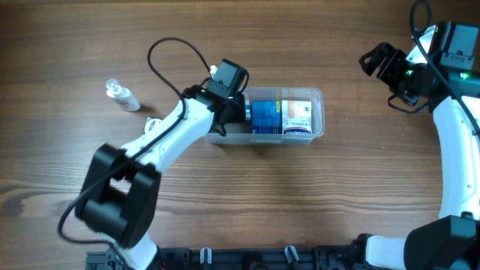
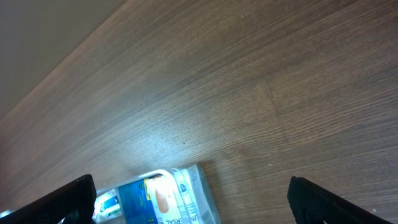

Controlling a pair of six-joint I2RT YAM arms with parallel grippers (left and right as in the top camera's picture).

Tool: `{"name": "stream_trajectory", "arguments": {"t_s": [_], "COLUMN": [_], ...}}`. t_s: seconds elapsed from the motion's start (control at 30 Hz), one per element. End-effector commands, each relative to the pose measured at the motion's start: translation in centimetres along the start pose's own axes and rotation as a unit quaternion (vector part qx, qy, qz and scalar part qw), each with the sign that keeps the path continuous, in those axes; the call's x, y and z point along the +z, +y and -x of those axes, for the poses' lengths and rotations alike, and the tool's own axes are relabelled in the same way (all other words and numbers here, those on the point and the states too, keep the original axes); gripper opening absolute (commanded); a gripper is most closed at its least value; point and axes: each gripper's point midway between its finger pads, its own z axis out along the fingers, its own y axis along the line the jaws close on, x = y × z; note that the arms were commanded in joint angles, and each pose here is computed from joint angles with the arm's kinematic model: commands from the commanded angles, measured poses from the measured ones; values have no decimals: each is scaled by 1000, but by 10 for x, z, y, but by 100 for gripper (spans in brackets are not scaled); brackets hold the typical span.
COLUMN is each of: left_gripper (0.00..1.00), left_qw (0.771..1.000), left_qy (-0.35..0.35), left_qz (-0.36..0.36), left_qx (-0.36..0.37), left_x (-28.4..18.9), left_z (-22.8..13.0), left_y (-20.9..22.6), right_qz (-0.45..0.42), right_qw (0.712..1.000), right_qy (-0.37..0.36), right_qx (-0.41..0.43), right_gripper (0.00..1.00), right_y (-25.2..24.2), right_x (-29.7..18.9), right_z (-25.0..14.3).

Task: Pack container
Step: 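Move left gripper to the green Zam-Buk tin and grasp it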

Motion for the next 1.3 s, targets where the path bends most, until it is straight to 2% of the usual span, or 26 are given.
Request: {"name": "stream_trajectory", "arguments": {"t_s": [0.0, 0.1, 0.23, 0.33, 0.47, 0.63, 0.77, 0.87, 0.9, 0.97, 1.27], "left_gripper": [32, 34, 47, 54, 64, 68, 71, 76, 81, 83, 82], "left_qw": [999, 998, 997, 995, 995, 992, 992, 986, 984, 982, 972], "left_qy": [-44, -60, -73, -82, -62, 15, 71, 103, 115, 126, 184], "left_qz": [-30, -7, 13, 35, 71, 120, 106, 134, 136, 140, 145], "left_qx": [2, -4, -23, -45, -23, -44, -12, -5, -5, -11, -27], "left_x": [-50, -76, -106, -126, -136, -122, -96, -77, -69, -53, -6], "left_z": [16, 18, 20, 23, 18, -4, -13, -20, -22, -23, -42], "left_y": [-10, 5, 30, 57, 96, 150, 162, 179, 183, 190, 216], "right_qz": [13, 13, 12, 13, 12, 13, 13, 12, 13, 12, 12], "right_qw": [1000, 1000, 1000, 1000, 1000, 1000, 1000, 1000, 1000, 1000, 1000], "right_qy": [-10, -10, -10, -10, -10, -10, -10, -10, -10, -10, -10], "right_qx": [-2, -2, -2, -2, -2, -2, -2, -2, -2, -2, -2], "right_gripper": [100, 100, 100, 100, 100, 100, 100, 100, 100, 100, 100], "right_y": [7, 7, 7, 7, 7, 7, 7, 7, 7, 7, 7], "right_x": [-9, -9, -9, -9, -9, -9, -9, -9, -9, -9, -9], "right_z": [2, 2, 2, 2, 2, 2, 2, 2, 2, 2, 2]}}
